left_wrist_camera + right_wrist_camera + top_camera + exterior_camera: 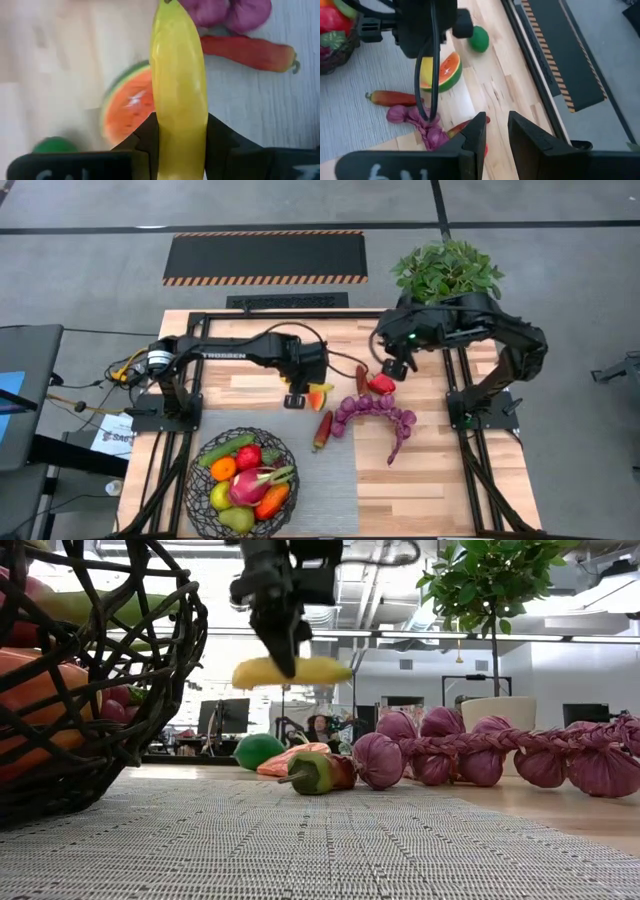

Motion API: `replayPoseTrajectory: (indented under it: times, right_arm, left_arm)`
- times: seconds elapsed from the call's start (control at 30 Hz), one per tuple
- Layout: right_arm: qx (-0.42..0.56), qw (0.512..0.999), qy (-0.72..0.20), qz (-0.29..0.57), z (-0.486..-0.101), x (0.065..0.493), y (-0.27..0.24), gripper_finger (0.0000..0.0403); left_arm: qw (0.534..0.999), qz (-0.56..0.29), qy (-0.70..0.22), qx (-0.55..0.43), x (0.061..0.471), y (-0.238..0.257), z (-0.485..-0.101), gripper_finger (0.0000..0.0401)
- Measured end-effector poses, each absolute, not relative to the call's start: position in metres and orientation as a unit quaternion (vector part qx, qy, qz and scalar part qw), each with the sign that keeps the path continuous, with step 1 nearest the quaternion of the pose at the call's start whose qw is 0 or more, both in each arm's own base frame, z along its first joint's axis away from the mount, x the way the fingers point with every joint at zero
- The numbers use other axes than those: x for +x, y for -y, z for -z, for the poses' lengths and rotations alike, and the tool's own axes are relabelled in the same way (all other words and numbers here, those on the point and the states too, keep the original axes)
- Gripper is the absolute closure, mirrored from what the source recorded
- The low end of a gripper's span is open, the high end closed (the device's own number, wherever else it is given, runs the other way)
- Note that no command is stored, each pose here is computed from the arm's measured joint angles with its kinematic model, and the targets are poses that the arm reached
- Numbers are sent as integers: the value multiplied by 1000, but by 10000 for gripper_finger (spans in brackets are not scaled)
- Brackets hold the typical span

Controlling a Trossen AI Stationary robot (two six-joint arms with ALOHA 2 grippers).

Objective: Build produce basket
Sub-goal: Put the banana into the black wire basket

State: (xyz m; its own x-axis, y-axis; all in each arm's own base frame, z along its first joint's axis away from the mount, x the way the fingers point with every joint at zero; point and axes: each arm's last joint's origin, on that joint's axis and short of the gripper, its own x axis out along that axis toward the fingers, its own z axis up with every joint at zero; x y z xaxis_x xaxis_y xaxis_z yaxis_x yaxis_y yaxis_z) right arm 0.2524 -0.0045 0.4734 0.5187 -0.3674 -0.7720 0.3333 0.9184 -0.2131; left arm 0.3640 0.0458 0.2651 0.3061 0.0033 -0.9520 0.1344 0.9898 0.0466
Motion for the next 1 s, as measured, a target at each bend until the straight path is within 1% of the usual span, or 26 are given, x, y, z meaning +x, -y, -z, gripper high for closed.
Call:
replayPoseTrajectory:
  times: [0.2,0.33,0.47,0.6,0.67,0.77,1.0]
  right_arm:
    - [-11,884,-420,203,-487,229,6,298]
    - [-6,891,-406,204,-494,216,6,298]
    - [-4,895,-397,204,-497,209,6,298]
    - [-8,895,-397,202,-498,209,6,298]
    - [-15,895,-399,199,-498,209,6,298]
    - [-21,895,-401,197,-497,209,6,298]
    - [-29,894,-403,193,-497,210,6,298]
  left_arm:
    - [813,12,-578,62,363,-47,-311,319]
    - [809,2,-588,31,355,-43,-336,320]
    - [796,17,-605,-11,344,-30,-357,314]
    - [769,39,-635,-54,331,-11,-371,314]
    - [773,51,-627,-85,330,2,-375,314]
    - [774,76,-617,-118,317,26,-388,314]
    - [798,2,-595,-92,288,75,-407,314]
